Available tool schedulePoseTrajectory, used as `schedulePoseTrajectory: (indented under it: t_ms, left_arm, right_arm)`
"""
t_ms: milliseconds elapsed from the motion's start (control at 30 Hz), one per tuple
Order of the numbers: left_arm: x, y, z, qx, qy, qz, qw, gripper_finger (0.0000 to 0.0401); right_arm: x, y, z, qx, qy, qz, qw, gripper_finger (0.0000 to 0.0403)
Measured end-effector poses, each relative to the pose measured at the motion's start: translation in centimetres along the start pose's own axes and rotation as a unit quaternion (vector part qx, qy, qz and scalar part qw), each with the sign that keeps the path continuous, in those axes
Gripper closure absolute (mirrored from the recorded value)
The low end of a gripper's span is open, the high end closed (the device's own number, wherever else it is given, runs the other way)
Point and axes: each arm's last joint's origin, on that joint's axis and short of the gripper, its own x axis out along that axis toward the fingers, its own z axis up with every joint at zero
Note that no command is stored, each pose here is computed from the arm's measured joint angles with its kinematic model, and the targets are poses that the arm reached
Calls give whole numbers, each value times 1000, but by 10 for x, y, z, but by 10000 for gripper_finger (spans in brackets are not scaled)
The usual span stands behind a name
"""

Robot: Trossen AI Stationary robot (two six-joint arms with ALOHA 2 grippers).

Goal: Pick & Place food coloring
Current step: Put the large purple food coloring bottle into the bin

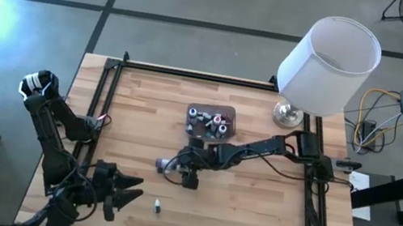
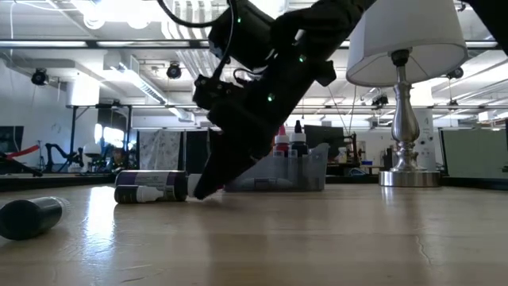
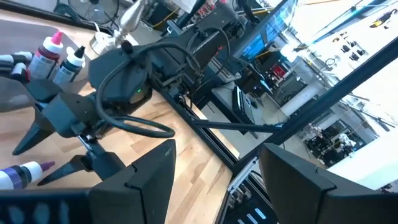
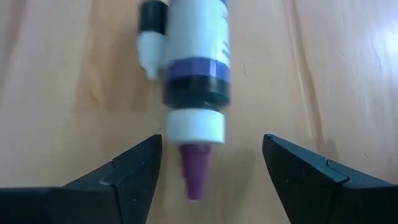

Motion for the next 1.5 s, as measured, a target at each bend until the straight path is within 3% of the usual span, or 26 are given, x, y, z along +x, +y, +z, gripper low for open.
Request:
schedulePoseTrajectory:
  t_ms: [633,1067,1500]
  left_arm:
    - [5,3,2,12,-10,11,1000,195]
    - [5,3,2,3,-13,12,1000,195]
    - [6,4,3,3,-15,14,1000,195]
  right_arm:
    - [2,-1,-1,8,-18,6,1000,177]
    - [3,0,0,27,-30,14,999,183]
    - [3,0,-1,27,-29,12,999,234]
